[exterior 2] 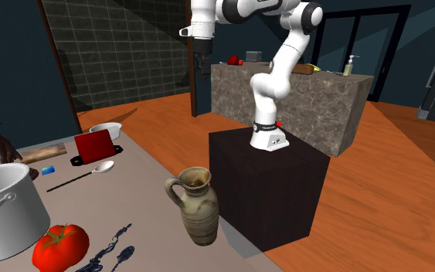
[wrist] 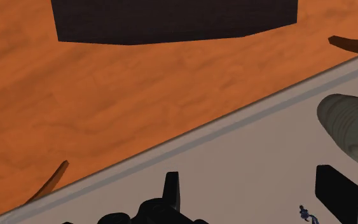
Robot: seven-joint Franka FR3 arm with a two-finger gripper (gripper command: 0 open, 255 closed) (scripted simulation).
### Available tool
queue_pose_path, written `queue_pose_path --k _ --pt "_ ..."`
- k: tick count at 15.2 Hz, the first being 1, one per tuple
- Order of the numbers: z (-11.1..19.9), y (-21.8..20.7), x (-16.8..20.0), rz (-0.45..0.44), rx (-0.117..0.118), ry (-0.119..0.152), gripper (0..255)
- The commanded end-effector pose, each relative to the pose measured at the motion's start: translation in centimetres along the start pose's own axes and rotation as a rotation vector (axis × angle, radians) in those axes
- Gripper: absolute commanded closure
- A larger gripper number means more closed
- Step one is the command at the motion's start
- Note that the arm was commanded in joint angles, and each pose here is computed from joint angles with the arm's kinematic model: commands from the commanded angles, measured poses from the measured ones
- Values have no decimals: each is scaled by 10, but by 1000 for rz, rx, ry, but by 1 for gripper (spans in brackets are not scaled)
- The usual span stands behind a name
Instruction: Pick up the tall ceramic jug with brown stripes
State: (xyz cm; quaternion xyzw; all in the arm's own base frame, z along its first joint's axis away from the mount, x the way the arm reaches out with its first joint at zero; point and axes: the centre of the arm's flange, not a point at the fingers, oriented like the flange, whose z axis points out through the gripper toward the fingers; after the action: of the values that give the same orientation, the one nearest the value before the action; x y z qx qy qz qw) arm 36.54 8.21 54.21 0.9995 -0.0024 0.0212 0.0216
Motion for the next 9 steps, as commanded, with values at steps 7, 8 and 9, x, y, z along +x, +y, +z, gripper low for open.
queue_pose_path --k 7,8,9 --pt "50 -75 48 -35 42 -4 0" --pt "56 -84 54 -39 47 -5 0" --pt "63 -94 59 -43 52 -5 0"
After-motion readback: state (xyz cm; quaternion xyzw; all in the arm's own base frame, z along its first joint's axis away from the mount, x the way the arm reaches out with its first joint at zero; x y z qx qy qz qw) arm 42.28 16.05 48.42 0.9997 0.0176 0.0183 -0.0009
